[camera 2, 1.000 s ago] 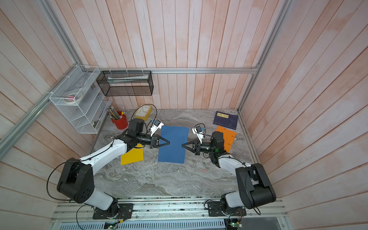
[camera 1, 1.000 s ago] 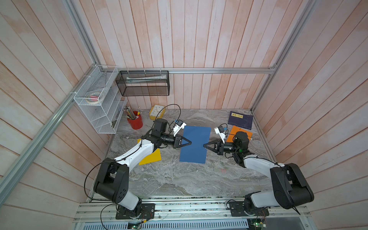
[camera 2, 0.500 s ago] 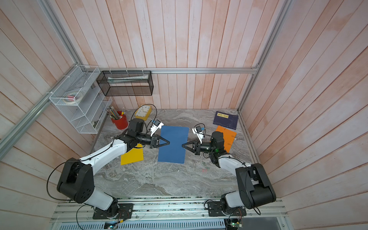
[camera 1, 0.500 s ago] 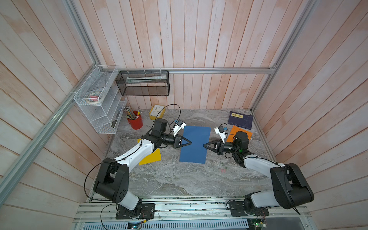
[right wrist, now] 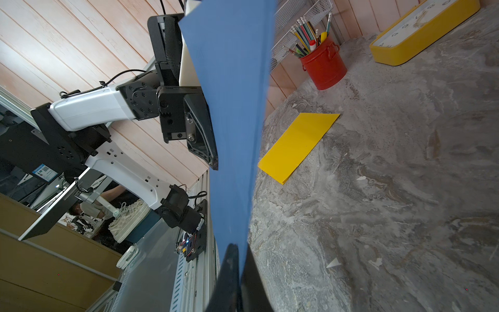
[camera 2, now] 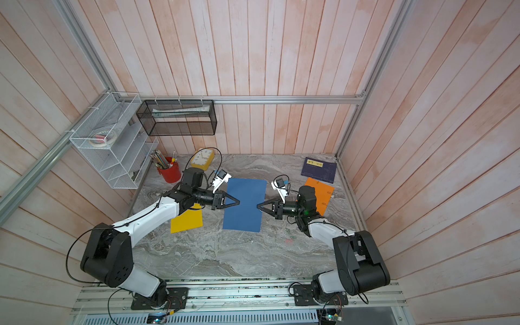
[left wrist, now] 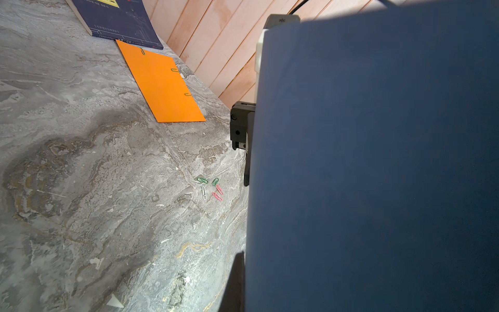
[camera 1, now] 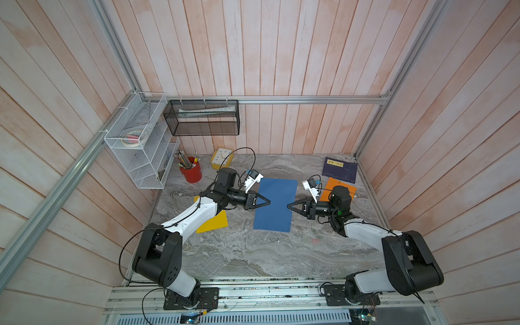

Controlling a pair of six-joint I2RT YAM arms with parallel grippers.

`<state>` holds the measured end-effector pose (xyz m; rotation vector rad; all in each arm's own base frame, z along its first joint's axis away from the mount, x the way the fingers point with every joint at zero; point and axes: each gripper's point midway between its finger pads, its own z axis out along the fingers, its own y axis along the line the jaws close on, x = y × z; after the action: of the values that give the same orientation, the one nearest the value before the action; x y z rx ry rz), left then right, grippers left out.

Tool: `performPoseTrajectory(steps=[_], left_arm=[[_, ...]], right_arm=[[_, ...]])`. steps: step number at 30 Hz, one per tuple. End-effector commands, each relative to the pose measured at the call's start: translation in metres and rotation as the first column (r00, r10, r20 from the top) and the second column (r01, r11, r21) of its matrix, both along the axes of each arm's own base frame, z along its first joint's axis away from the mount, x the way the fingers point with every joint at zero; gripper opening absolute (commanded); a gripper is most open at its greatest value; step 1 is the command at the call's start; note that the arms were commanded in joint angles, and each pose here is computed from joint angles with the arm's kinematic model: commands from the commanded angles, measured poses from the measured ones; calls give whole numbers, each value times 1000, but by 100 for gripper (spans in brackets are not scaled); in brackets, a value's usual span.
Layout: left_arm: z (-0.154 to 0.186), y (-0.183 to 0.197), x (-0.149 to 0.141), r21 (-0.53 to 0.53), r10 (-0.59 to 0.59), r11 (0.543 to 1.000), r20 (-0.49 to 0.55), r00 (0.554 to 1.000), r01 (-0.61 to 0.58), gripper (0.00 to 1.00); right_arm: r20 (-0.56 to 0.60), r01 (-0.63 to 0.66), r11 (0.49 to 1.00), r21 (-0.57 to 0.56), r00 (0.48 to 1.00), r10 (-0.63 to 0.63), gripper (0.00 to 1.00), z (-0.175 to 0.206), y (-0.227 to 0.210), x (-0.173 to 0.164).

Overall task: Unclip the paperclips from the documents
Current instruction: Remove the paper clip from the document.

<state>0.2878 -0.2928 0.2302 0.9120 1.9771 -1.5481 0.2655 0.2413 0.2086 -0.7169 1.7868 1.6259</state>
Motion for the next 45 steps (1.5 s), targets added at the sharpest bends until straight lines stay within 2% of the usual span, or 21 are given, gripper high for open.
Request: performPoseTrajectory(steps=[1,45], left_arm=[[14,8,2,-18,13,1000,53,999,-12,0],[16,11,2,-18,14,1000,56,998,-13,0]], right_arm=[[2,5,1000,-7,1000,-5,7,-1,-2,0],[-3,1,1000,-15,1000,-1,10,-4,-4,-6]])
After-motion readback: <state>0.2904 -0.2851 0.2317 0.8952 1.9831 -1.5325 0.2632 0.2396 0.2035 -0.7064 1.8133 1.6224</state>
